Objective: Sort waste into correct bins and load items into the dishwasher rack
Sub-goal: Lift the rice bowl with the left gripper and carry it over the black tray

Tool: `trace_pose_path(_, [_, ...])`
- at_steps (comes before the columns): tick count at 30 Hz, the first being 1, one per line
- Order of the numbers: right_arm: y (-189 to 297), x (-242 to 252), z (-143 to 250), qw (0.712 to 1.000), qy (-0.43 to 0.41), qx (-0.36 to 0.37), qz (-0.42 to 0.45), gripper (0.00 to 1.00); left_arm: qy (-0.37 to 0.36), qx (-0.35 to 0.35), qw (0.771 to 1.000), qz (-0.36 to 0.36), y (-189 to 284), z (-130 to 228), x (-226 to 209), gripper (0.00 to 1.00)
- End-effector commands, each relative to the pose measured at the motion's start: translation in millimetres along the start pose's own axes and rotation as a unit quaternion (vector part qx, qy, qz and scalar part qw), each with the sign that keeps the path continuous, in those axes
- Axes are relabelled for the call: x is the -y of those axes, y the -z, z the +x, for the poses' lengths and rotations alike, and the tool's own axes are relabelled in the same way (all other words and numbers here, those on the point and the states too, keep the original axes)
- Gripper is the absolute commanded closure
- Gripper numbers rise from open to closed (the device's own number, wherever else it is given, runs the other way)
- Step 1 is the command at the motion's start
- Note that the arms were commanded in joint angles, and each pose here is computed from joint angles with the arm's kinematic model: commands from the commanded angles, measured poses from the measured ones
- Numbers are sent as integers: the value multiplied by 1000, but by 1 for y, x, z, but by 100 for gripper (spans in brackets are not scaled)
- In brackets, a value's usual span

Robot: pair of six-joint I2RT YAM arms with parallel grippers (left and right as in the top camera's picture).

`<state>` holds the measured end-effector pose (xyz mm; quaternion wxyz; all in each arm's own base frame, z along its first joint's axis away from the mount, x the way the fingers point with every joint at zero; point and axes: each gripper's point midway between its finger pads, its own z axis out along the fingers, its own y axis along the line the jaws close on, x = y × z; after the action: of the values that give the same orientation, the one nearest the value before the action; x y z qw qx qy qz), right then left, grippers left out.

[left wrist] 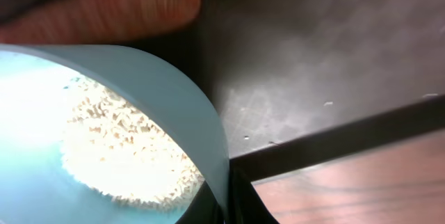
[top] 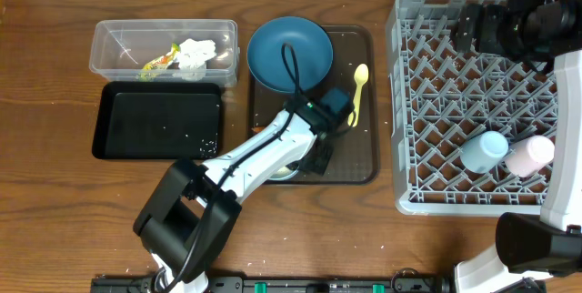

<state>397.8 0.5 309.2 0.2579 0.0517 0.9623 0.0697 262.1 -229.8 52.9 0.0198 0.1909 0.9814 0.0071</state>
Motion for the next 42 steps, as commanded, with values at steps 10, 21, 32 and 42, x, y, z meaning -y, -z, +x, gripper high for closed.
trace_pose_path(10, [-3, 4, 4, 1000, 3, -10, 7, 3, 0, 38, 999, 10, 38, -18, 4, 94])
trace_pose_path(21, [-3, 5, 9, 1000, 2, -22, 8, 1, 16, 77, 997, 23, 70, -20, -7, 94])
trace_pose_path(32, [-3, 5, 10, 1000, 1, -23, 8, 1, 93, 99, 989, 64, 98, -26, -53, 94])
trace_pose_path(42, [-3, 5, 9, 1000, 2, -21, 8, 1, 171, 105, 970, 137, 104, -32, -119, 94])
